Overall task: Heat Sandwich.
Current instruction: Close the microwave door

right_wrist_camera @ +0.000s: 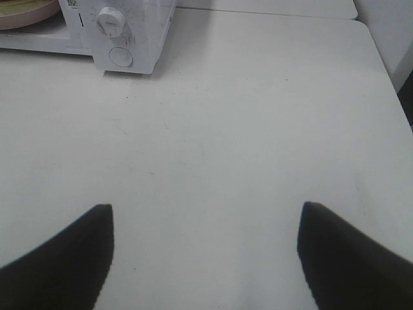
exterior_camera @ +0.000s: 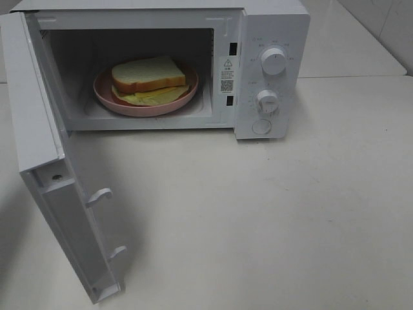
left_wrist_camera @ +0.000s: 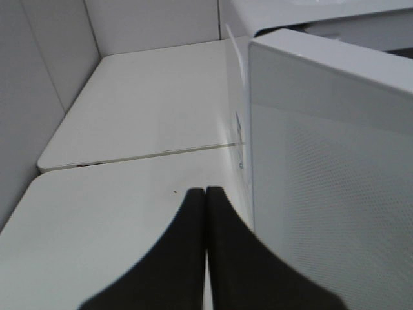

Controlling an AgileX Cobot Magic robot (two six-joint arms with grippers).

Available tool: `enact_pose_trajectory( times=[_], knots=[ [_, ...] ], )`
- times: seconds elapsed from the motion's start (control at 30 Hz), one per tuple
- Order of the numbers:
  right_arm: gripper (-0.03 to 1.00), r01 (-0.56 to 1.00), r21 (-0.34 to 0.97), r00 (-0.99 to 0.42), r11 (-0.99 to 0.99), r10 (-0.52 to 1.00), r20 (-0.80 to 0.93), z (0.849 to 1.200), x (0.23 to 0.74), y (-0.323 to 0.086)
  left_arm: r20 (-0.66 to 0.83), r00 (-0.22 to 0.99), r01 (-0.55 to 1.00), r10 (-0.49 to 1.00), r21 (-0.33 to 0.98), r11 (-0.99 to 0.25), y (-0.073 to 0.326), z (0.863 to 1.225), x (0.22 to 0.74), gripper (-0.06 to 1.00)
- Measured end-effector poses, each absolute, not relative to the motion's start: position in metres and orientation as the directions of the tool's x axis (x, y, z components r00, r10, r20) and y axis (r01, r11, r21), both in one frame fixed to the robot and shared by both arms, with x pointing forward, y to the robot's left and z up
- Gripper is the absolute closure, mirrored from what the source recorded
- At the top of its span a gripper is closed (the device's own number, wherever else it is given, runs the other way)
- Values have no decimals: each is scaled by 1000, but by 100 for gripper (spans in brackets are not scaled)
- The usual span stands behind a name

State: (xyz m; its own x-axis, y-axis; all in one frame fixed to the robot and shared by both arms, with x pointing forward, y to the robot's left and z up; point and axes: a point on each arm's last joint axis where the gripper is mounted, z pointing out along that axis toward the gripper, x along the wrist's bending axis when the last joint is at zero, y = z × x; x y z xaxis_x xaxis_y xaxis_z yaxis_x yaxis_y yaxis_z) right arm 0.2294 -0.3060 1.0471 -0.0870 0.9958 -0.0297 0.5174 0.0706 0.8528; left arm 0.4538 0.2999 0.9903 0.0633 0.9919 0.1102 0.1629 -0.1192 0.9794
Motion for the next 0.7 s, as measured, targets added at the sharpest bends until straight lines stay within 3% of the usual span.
enact_pose_trajectory(
  times=[0.7],
  knots=[
    [21, 517, 853, -87, 71, 996, -30, 1047, 229, -306, 17, 296, 176, 955, 982, -72, 270, 958, 487, 94]
  ],
)
